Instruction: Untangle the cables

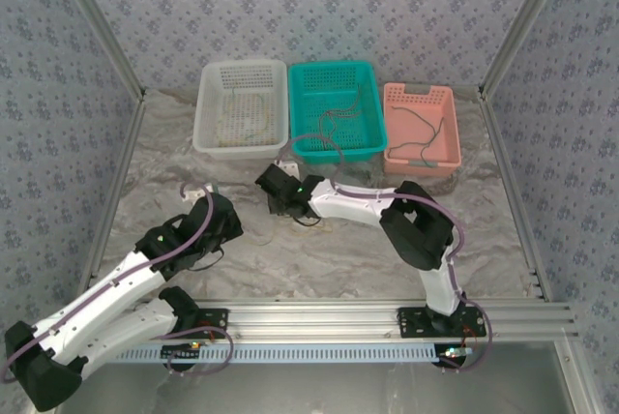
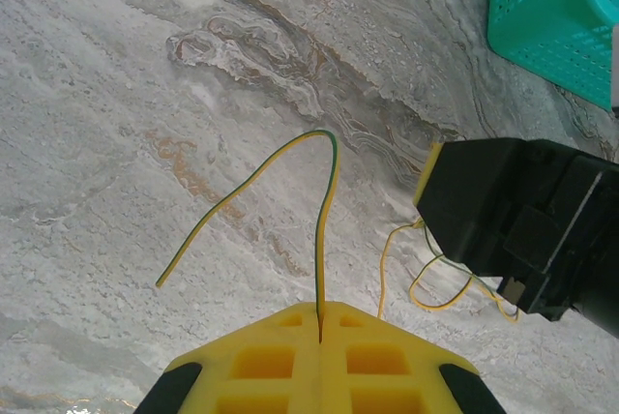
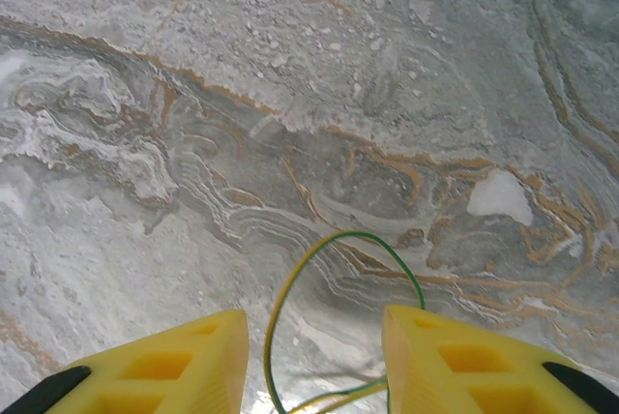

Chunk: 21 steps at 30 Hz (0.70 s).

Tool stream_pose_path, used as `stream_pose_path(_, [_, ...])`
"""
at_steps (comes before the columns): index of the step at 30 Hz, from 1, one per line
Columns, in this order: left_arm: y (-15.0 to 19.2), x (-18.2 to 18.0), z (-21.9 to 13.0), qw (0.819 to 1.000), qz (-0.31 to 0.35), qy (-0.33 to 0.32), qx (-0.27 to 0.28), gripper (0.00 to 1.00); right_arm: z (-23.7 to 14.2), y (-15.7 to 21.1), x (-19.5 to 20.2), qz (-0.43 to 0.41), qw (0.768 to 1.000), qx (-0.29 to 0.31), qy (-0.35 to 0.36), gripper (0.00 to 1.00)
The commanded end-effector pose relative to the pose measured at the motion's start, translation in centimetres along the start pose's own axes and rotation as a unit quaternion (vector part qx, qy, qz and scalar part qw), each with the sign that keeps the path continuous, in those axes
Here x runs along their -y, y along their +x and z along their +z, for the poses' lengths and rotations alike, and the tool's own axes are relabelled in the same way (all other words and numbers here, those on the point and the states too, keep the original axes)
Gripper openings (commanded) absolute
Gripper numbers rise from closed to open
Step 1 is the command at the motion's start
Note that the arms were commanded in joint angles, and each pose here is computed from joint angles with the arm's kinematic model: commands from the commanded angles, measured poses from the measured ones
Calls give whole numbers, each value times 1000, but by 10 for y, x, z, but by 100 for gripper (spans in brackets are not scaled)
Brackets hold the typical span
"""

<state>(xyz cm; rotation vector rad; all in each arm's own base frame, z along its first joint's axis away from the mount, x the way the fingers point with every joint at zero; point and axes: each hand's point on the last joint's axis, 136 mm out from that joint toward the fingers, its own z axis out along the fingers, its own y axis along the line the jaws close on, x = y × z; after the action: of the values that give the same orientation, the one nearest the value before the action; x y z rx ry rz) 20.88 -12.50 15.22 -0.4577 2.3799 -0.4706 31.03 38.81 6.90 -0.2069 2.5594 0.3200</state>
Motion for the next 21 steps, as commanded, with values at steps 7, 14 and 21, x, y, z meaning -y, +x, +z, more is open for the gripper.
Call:
stream_pose_path(7, [-6, 2, -5, 1000, 3, 6, 7, 0, 15, 2, 11, 28, 999, -12, 34, 25])
stream_pose_path(14, [-8, -3, -2, 1000, 6, -5, 10, 0, -57, -36, 33, 43, 995, 84, 36, 0])
stream_pose_path(21, [-31, -8, 13, 999, 5, -35, 5, 0, -182, -69, 86, 48, 982, 183, 26, 0])
